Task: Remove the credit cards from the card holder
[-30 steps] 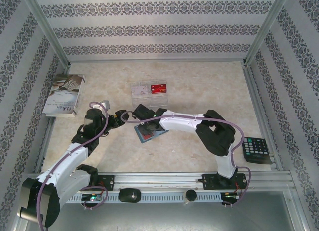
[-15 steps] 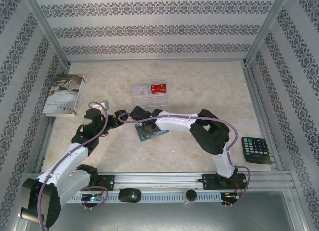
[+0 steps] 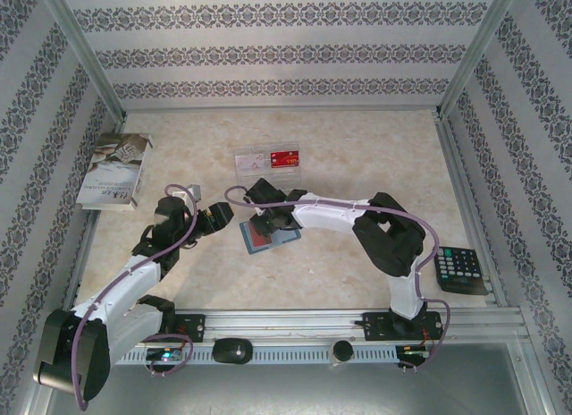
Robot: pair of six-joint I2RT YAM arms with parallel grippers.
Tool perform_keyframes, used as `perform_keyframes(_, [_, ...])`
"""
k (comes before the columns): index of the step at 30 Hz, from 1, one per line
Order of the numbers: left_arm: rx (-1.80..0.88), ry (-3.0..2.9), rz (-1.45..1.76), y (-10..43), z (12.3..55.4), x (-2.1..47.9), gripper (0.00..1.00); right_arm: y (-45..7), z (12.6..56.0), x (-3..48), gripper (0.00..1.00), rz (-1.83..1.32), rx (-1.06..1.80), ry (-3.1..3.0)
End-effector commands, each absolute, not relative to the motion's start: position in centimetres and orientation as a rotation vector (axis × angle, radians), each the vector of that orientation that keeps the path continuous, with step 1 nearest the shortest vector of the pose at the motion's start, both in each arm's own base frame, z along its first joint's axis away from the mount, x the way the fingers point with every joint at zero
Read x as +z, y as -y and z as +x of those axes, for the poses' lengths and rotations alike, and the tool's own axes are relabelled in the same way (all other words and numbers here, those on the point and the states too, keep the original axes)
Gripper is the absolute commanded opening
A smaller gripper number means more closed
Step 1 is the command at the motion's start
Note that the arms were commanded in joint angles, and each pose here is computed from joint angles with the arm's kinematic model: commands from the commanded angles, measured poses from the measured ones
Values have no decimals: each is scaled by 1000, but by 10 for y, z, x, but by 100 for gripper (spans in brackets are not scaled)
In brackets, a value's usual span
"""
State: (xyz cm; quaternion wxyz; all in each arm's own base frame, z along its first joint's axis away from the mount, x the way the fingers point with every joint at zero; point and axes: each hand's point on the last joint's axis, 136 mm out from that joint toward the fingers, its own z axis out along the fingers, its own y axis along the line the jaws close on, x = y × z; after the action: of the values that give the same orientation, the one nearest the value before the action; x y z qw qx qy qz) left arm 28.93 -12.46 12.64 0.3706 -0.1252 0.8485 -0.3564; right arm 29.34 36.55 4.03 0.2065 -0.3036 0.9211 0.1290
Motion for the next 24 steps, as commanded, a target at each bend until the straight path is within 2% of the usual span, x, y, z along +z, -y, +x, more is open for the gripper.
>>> perform_keyframes(1, [-944, -2136, -282, 131, 291, 137, 77, -366, 298, 52, 46, -820, 321, -2565])
perform_keyframes(8, [-943, -2139, -286, 131, 290, 135, 77, -369, 291, 34, 47, -916, 234, -2579])
perform_keyframes(17, [-936, -2133, -282, 130, 290, 137, 77, -355, 289, 3, 44, -946, 77, -2629])
perform_keyframes(24, [-938, -2131, -281, 129, 289, 139, 77, -352, 278, -19, 24, -970, 70, -2680])
